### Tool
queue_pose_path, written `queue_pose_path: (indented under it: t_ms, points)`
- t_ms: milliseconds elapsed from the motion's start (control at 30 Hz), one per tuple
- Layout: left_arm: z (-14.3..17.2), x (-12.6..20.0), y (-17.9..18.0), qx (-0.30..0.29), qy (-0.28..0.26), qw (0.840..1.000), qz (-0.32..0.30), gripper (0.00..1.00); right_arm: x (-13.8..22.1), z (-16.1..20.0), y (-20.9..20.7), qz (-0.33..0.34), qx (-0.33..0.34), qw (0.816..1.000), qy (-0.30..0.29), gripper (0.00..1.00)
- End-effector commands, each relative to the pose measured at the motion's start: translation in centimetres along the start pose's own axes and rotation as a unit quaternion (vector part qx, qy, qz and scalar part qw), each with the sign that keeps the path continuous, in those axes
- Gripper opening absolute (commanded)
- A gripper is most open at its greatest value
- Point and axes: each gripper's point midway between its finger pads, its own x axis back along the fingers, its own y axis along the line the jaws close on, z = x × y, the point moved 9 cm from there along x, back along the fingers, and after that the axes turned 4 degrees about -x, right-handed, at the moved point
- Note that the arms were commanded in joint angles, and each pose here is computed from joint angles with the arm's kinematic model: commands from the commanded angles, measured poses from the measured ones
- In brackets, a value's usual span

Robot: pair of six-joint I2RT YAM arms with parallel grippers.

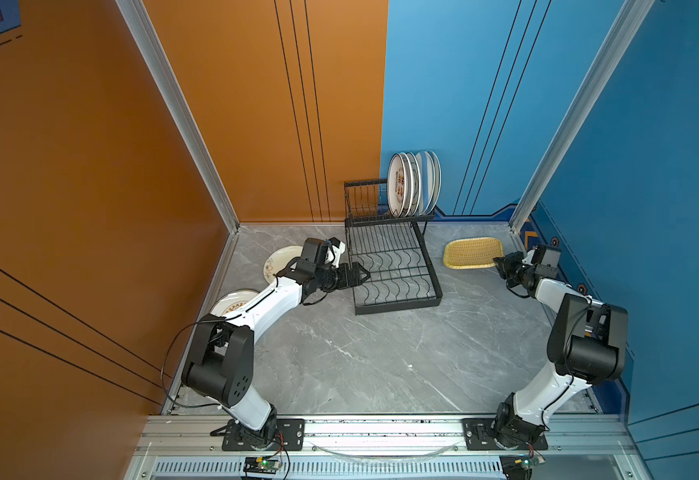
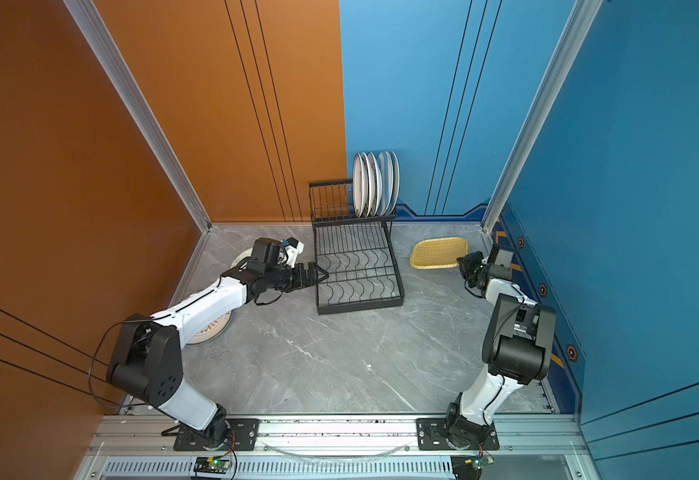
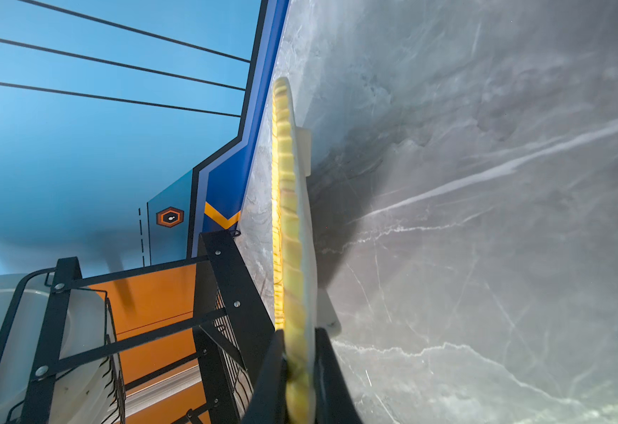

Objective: Load plates into a dish rack
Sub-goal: Pick up the plate from the top-right of the table.

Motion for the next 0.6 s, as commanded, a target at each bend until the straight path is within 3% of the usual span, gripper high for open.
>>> queue_pose_path:
  t_ms: [0,567]
  points:
    - [-0.5,-0.3,-0.7,-0.019,0.010,1.000,0.023,0.98,2.3,-0.1,2.6,-0.066,0.023,0.998,-0.007,0.00]
    - [-1.1,-1.7,-3.3,-0.036,0.047,0.993,0.104,0.98,9.9,3.0,5.3,-0.139,0.040,0.989,0.034,0.00]
